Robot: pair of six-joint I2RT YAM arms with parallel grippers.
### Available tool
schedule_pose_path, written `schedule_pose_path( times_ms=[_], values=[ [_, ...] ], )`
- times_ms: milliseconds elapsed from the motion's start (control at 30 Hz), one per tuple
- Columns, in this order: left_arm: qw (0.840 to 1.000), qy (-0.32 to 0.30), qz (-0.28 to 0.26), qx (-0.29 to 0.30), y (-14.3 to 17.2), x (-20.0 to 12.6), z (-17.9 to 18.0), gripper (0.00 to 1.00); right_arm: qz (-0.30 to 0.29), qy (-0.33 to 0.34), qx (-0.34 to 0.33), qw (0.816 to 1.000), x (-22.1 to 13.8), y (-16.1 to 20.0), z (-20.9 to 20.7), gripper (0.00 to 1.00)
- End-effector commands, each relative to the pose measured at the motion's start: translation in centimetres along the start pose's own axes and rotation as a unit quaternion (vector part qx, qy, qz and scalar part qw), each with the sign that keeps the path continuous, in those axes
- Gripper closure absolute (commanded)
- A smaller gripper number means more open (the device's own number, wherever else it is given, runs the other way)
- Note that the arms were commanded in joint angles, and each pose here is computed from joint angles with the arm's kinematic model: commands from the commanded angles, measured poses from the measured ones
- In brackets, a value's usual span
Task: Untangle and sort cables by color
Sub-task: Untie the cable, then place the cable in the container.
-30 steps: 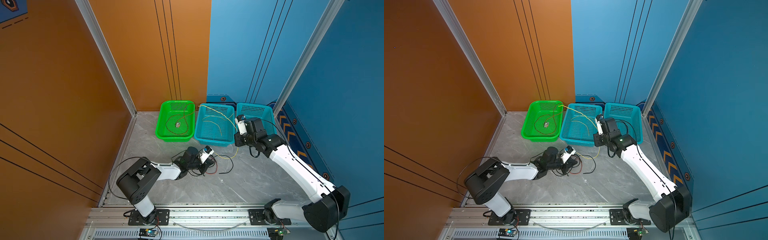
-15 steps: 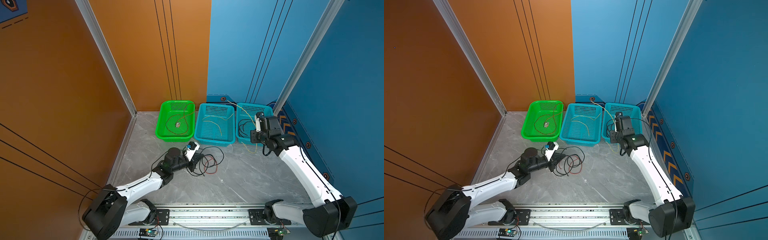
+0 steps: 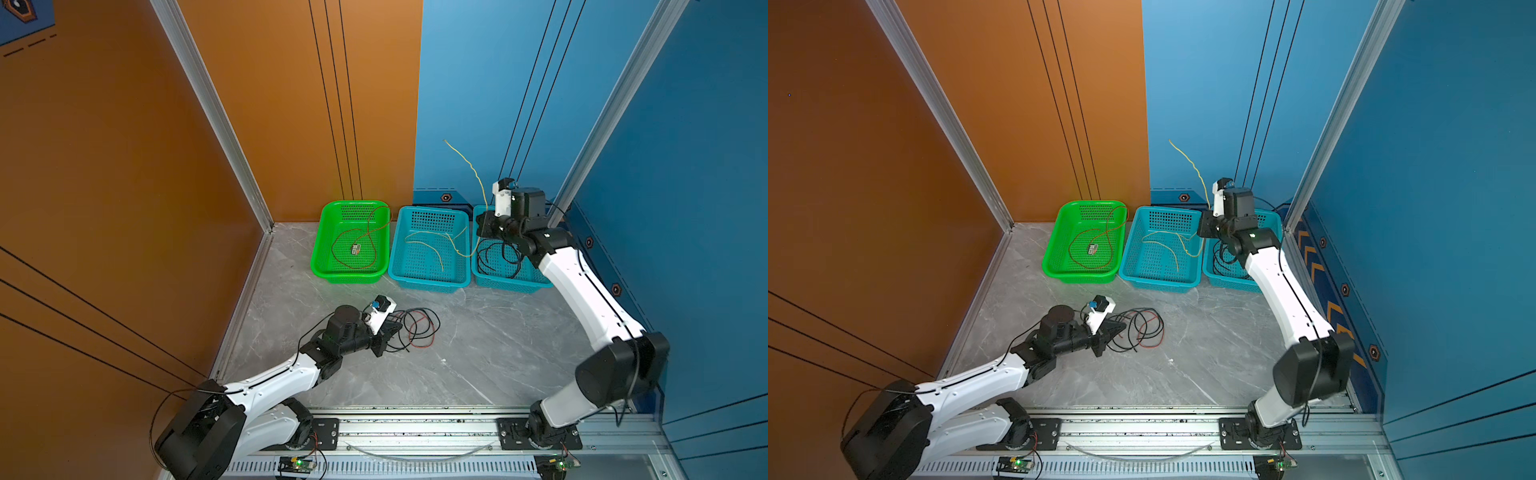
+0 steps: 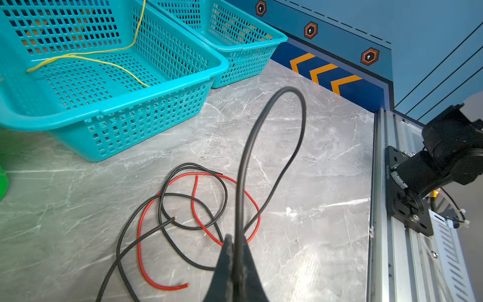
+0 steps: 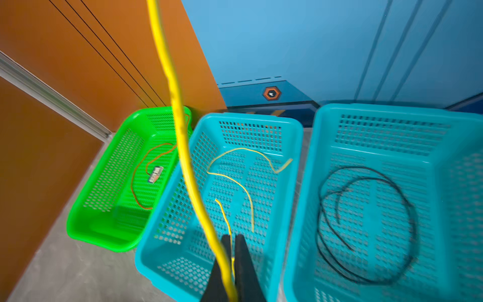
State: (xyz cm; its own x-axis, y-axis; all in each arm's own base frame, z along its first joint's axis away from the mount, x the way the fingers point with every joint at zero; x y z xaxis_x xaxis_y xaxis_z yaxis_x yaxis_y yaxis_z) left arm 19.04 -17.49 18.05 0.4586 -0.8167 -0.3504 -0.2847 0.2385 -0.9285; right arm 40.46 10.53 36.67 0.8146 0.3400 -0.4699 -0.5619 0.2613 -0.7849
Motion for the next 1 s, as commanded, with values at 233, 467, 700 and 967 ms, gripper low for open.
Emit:
schedule_pose_path(
  times_ms=[233,467,700,967],
  values=[
    [1.000,-0.001,0.000,-0.005,0.2,-0.2,-0.4,1.00,0.090,-0.073,0.100,0.988,15.1,2.9,0.3,1.00],
    [1.000,-0.003,-0.003,-0.004,0.1,-0.5,-0.4,1.00,0.157,-0.025,0.131,0.979,18.8,7.7,-1.8,1.00],
    [1.000,0.000,0.004,-0.003,0.1,-0.1,-0.1,1.00,0.169,0.033,0.123,0.977,17.8,9.2,-3.1,0.90],
    [1.000,0.005,0.006,-0.006,-0.2,0.3,0.0,1.00,0.129,0.094,0.052,0.986,14.2,7.6,-1.6,0.55]
  ],
)
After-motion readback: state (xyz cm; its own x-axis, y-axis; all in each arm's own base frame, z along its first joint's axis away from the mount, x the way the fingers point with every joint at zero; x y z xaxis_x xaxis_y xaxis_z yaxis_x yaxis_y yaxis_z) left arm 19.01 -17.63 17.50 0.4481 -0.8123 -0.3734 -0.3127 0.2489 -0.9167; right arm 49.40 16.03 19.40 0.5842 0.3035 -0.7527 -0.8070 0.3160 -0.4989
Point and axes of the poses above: each gripper's point midway between its finger pads, its own x axis out along the fingers, its own z axis along the line the jaws close on, y = z × x, the point moved 10 cm from there along -x, back along the fingers, and after that the axes turned 6 degrees about x, right-handed, at the moved point
